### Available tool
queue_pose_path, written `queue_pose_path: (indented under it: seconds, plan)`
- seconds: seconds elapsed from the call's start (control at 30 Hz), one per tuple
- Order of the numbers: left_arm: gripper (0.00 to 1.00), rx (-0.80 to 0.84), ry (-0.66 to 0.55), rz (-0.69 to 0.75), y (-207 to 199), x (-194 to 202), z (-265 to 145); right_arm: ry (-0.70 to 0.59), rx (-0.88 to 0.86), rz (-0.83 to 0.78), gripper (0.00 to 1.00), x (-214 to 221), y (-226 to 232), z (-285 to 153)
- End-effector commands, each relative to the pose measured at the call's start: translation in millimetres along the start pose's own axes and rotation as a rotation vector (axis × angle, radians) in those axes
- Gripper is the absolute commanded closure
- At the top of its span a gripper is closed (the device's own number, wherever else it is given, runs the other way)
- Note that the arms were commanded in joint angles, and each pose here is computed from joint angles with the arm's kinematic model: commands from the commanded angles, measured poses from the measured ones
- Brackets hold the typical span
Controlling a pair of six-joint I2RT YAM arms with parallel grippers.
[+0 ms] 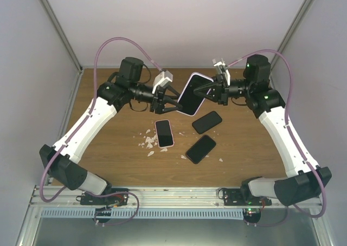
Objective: Take the phone out of the phone case
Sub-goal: Remove the phone case from the phone.
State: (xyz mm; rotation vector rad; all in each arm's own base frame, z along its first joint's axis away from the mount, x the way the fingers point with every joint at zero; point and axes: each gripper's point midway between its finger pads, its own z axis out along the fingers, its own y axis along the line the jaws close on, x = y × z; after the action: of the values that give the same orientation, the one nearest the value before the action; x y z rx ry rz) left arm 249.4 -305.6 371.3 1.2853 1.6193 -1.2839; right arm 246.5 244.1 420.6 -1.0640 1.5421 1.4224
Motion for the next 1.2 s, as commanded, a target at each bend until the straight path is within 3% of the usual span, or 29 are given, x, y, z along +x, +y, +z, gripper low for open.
queue_pose_path:
  seconds: [0.0, 0.53, 0.83, 1.17]
  plan:
    - [0.41, 0.014, -0.071, 0.082, -15, -18, -16, -0.039, -0.075, -0.057, 1.0, -23, 25, -10]
    - [0.54, -0.086, -0.097, 0.051, -11, -10, -30, -0.05, -0.12, -0.053, 1.0, -25, 38, -15]
    - [0.56, -0.092, -0.109, 0.05, -8, -12, -30, -0.054, -0.114, -0.05, 1.0, -26, 38, -14]
    - [0.74, -0.282, -0.091, 0.011, 28, -9, -33, -0.05, -0.135, -0.066, 1.0, -26, 44, -12]
